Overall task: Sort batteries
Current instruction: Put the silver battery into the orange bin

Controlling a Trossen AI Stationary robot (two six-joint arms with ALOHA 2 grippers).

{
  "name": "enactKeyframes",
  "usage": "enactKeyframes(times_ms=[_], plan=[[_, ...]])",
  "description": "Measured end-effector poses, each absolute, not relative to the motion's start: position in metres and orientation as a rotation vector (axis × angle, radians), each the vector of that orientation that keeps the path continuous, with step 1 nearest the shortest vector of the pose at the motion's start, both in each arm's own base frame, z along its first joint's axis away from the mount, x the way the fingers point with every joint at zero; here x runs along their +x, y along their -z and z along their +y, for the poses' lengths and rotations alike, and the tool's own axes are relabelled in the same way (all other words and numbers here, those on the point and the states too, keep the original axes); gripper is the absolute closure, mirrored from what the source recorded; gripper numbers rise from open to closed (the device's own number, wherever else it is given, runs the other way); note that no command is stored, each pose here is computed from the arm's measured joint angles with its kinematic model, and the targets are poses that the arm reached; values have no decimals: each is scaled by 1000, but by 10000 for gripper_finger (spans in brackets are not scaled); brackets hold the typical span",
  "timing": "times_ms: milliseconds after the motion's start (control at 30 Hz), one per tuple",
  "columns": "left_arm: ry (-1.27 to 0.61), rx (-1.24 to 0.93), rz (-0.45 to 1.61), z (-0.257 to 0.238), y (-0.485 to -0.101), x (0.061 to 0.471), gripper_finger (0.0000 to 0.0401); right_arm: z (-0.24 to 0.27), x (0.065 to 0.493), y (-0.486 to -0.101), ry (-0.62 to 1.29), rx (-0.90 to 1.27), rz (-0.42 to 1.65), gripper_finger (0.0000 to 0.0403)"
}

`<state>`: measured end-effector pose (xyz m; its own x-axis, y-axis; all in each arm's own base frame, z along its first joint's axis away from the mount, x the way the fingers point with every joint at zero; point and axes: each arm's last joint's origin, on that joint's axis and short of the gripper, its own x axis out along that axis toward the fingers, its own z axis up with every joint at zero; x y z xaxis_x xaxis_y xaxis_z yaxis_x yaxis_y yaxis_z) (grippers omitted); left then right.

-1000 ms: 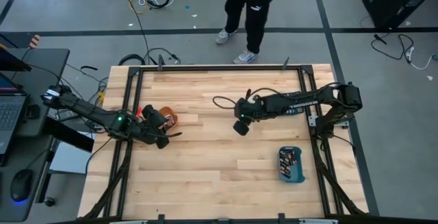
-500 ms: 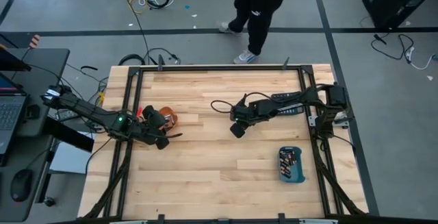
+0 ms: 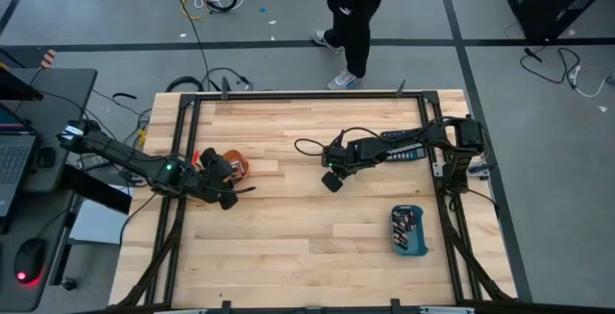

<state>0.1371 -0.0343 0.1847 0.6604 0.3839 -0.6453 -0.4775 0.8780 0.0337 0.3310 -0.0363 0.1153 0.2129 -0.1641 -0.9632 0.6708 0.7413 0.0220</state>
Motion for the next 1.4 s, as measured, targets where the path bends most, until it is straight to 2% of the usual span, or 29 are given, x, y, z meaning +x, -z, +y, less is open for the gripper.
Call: enactKeyframes(times_ms=[67,133,367,600,833,1067,1267,1400], plan=[[-486,-152,681,-35,-186,138,259,-36,331,-116,597,487,1229,381],[-482,-156,673,-35,-186,139,259,-36,332,-116,568,465,1231,391],[-470,-143,663,-35,-187,140,259,-36,335,-118,551,472,1210,393],[-460,-115,671,-35,-187,140,259,-30,346,-148,478,467,1091,401],[-453,-94,675,-35,-187,140,259,-19,362,-178,383,413,838,401],[-449,-33,684,-35,-194,139,259,-8,387,-205,267,331,474,401],[-521,29,562,-30,-253,134,259,0,401,-241,270,241,48,401],[-484,57,456,-27,-295,128,259,9,415,-234,234,182,-107,401]])
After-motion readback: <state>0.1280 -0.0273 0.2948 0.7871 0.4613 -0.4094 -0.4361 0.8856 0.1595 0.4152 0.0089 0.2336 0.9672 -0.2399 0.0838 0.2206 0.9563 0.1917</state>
